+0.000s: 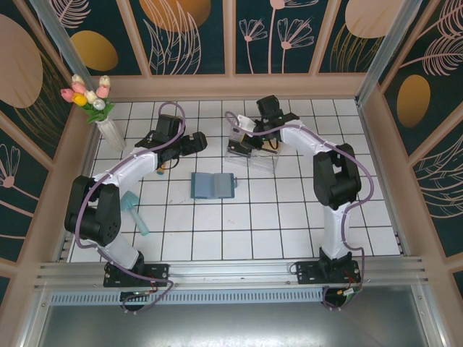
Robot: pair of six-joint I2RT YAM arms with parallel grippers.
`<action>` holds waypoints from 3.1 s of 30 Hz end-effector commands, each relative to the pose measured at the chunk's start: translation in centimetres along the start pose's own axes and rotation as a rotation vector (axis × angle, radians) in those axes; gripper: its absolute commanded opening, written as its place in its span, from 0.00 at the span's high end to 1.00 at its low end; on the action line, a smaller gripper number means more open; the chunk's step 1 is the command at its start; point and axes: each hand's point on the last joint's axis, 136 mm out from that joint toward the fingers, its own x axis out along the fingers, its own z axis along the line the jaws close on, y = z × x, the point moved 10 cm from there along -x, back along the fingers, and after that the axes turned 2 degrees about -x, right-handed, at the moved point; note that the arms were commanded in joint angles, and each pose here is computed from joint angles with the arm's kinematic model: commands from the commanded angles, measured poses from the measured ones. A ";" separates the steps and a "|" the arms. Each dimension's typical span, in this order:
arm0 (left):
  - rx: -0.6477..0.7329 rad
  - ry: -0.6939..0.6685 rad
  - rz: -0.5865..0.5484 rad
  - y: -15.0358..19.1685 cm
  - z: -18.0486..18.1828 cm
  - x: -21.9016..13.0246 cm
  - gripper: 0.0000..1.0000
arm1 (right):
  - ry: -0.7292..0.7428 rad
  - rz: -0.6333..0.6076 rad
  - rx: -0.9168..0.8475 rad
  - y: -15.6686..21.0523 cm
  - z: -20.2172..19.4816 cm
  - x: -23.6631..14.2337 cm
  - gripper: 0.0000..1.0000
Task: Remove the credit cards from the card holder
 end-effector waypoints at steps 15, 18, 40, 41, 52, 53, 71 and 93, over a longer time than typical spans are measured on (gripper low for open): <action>-0.051 0.000 0.113 3.8 1.9 -2.8 0.02 | 0.323 -0.380 0.866 -6.9 5.9 -8.1 0.70; -0.065 -0.058 0.131 5.4 3.3 -3.1 0.01 | 0.285 -0.312 1.130 -6.1 6.9 -7.2 0.68; -0.119 -0.060 0.263 8.4 5.4 -0.5 0.26 | 0.131 0.115 1.559 -2.3 15.7 4.4 0.50; -0.117 -0.052 0.268 8.4 5.4 -0.3 0.28 | 0.142 0.133 1.565 -2.0 15.7 4.6 0.50; -0.117 0.017 0.332 9.0 5.1 0.7 0.57 | 0.167 0.214 1.597 -0.1 15.3 5.5 0.52; -0.119 0.024 0.338 9.0 5.1 0.8 0.58 | 0.160 0.213 1.593 -0.1 15.3 5.6 0.52; -0.135 0.030 0.380 9.7 5.4 1.6 0.75 | 0.098 0.220 1.544 -0.5 15.1 6.4 0.57; -0.137 0.062 0.414 9.9 5.2 2.2 0.82 | -0.207 -0.046 1.444 -4.2 14.7 4.6 0.58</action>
